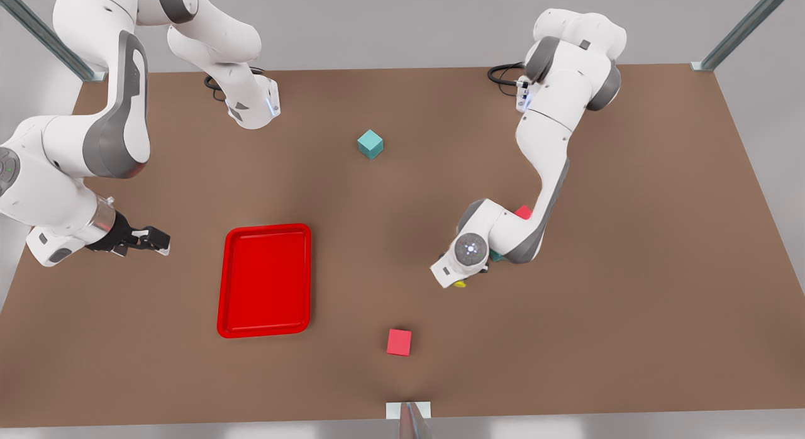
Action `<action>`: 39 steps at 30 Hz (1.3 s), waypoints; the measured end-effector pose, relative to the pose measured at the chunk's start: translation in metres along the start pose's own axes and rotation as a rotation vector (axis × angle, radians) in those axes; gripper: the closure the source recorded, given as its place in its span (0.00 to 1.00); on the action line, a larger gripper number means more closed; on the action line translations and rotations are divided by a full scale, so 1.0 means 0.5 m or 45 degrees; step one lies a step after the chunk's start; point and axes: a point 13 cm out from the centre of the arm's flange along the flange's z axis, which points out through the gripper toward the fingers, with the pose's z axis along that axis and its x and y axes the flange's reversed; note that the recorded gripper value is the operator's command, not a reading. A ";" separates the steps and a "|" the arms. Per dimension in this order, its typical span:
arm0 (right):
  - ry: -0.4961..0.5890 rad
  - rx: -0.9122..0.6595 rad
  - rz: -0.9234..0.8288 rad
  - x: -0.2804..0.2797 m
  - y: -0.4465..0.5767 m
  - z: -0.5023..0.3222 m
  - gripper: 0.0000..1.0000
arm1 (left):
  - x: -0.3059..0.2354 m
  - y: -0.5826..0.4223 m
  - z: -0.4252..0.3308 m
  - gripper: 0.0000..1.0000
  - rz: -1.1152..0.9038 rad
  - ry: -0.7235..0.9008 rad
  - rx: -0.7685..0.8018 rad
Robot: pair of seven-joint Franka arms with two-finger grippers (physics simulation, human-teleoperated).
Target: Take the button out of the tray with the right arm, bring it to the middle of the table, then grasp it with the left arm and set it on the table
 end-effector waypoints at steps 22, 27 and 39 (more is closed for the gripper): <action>0.006 0.000 -0.005 0.000 0.001 0.007 0.00 | -0.198 0.014 -0.206 0.65 -0.620 -0.778 -0.268; 0.009 -0.001 -0.006 0.000 0.002 0.011 0.00 | -0.197 -0.024 -0.155 0.65 -0.608 -0.928 -0.333; 0.005 -0.001 -0.006 0.000 0.001 0.005 0.00 | -0.155 -0.130 -0.070 0.65 -0.599 -1.212 -0.499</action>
